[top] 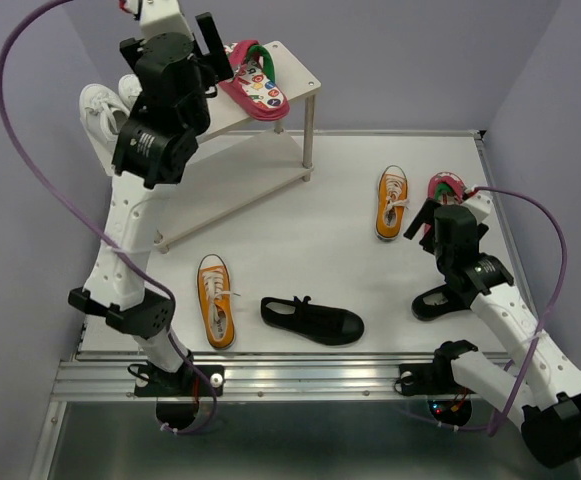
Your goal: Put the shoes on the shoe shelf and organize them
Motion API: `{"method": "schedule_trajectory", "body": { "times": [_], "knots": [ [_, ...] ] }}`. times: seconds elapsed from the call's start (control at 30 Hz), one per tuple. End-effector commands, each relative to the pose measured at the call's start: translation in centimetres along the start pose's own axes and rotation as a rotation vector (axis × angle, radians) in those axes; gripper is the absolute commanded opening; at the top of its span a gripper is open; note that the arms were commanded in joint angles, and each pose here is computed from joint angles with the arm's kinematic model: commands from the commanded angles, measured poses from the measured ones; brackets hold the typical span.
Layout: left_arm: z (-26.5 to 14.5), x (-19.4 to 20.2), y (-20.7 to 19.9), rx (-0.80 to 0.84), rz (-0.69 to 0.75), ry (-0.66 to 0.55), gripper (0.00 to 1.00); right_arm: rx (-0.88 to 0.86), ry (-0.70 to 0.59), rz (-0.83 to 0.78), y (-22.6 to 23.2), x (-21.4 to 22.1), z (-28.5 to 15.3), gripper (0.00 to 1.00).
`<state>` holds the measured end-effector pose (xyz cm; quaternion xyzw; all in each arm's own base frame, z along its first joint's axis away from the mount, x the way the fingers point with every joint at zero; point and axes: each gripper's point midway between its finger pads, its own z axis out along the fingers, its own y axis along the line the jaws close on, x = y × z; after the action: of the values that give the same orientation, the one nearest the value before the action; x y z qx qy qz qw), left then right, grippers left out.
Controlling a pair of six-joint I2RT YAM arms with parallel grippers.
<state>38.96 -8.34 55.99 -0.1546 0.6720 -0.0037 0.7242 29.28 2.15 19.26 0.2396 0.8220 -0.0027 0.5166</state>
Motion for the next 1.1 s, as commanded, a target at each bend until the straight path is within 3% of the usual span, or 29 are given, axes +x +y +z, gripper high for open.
{"method": "schedule_trajectory", "body": {
  "times": [0.0,0.27,0.63,0.77,1.0,1.07],
  "knots": [
    [2.8,2.4,-3.5,0.07,0.052,0.022,0.96,-0.021,-0.062,0.034,0.6,-2.8,-1.2,1.0],
    [7.2,7.6,-5.1,0.027,0.205,0.054,0.96,-0.004,-0.067,0.034,0.0,-2.9,-1.7,1.0],
    [9.4,10.0,-4.3,-0.09,0.28,0.057,0.93,0.022,-0.077,0.041,-0.6,-3.1,-1.9,1.0],
    [9.9,11.1,-4.3,-0.093,0.298,0.069,0.84,0.033,-0.081,0.035,-0.9,-3.0,-1.9,1.0],
    [10.8,13.8,-4.9,-0.085,0.311,0.111,0.81,0.025,-0.062,0.043,-0.8,-2.2,-1.7,1.0],
    [11.0,14.2,-4.9,-0.089,0.309,0.115,0.72,0.03,-0.06,0.037,-1.0,-2.1,-1.7,1.0]
  ]
}}
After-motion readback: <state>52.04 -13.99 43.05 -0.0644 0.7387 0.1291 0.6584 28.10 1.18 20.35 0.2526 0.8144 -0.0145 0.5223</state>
